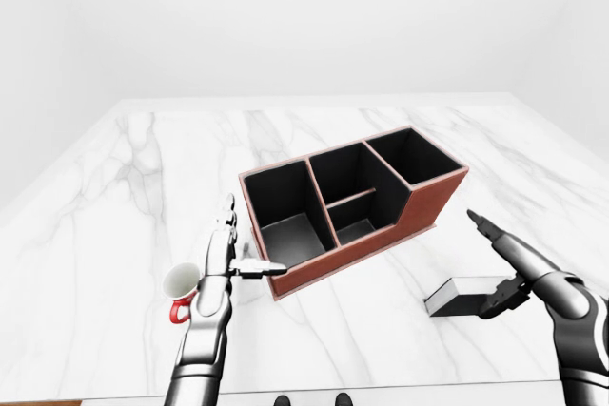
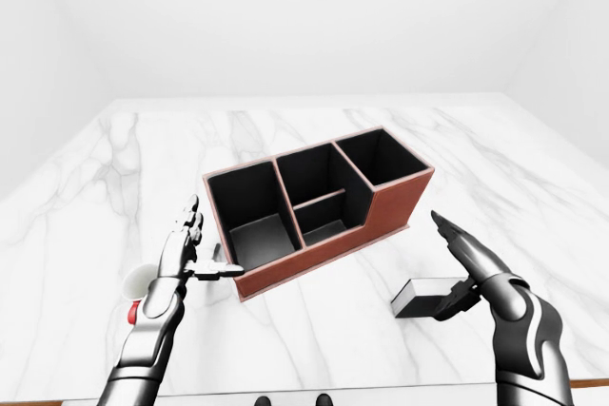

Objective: Pick up the book and place it in the back compartment of the caddy.

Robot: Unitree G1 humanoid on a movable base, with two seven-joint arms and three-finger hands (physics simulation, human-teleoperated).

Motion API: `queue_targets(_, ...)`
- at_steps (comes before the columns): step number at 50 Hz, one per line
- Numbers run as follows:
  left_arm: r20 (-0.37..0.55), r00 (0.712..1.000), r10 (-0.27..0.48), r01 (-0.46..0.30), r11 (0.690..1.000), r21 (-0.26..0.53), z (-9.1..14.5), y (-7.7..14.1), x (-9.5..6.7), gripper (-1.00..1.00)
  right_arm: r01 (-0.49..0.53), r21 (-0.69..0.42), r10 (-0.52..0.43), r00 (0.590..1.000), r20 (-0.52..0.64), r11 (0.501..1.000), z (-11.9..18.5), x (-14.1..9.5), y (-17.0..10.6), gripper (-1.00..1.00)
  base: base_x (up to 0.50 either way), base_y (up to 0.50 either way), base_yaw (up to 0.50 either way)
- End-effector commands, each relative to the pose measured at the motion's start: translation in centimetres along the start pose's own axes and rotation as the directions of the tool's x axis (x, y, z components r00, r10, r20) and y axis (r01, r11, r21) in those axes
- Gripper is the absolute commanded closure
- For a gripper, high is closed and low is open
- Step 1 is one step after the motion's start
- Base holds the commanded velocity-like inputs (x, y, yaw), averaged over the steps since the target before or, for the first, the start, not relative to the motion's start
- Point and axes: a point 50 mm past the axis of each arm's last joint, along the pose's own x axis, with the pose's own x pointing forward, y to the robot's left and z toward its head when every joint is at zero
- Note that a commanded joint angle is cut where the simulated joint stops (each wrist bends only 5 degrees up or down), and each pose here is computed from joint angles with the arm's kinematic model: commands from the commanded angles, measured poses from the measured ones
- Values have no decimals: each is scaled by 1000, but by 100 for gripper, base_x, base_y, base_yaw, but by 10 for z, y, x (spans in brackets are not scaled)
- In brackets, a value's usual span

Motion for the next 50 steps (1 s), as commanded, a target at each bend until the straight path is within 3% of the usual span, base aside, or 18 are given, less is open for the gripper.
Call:
queue_targets(1,-2,1000,-2,2,1000,2,-1,-1,0,-100,-1,-12,1,1000,-10,1000,-1,1,2,-100,0,0,0)
queue_targets(45,-2,1000,-5,5,1000,3,-1,-2,-1,-100,-41,-65,34,993,-109,997,-18,4,18,-100,0,0,0)
queue_targets(46,-2,1000,-5,5,1000,3,-1,-2,-1,-100,-44,-69,36,993,-113,997,-18,4,18,-76,0,0,0)
queue_targets(47,-2,1000,-5,5,1000,3,-1,-2,-1,-100,-40,-72,32,993,-115,997,-19,4,18,-11,0,0,0)
queue_targets(48,-2,1000,-5,5,1000,3,-1,-2,-1,-100,-40,-70,32,993,-116,997,-19,5,18,100,0,0,0)
queue_targets(50,-2,1000,-4,4,1000,2,-1,-1,-1,-100,-51,-82,39,990,-135,995,-23,3,21,100,0,0,0)
